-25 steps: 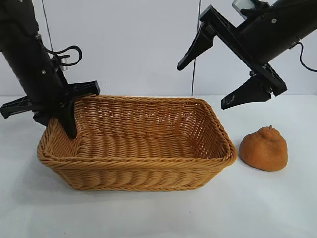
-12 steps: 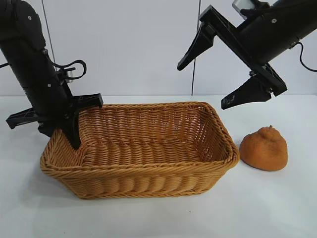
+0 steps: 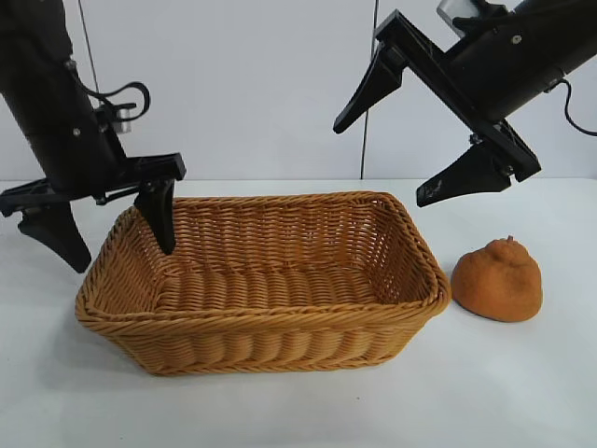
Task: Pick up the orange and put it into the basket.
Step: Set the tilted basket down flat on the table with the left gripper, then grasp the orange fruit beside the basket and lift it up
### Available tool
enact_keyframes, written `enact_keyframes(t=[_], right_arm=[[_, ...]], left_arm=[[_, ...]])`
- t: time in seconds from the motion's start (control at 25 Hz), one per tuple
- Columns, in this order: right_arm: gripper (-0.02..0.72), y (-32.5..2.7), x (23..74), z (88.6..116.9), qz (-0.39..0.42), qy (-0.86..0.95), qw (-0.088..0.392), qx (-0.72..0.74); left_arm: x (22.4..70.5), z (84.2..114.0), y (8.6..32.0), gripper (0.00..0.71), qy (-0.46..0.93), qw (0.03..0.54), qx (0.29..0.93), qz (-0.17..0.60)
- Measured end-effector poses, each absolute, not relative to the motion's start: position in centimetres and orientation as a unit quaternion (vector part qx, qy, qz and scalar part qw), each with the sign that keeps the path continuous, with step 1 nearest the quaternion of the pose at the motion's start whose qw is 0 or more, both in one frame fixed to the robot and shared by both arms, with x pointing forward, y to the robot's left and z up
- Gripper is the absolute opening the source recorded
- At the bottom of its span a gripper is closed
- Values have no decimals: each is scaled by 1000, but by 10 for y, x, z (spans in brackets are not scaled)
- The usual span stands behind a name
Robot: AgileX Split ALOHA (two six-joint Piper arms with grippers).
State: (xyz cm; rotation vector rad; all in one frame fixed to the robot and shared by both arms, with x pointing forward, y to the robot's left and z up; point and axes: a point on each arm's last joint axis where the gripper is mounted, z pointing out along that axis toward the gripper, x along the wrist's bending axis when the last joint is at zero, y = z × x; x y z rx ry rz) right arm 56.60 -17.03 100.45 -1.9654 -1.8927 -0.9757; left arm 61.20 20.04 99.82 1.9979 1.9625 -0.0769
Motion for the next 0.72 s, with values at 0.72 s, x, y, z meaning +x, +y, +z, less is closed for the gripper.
enact_keyframes(t=[0.72], right_arm=[[694, -170, 565, 1004, -332, -649, 125, -673]], left_arm=[[587, 1043, 291, 614, 714, 93, 694, 23]])
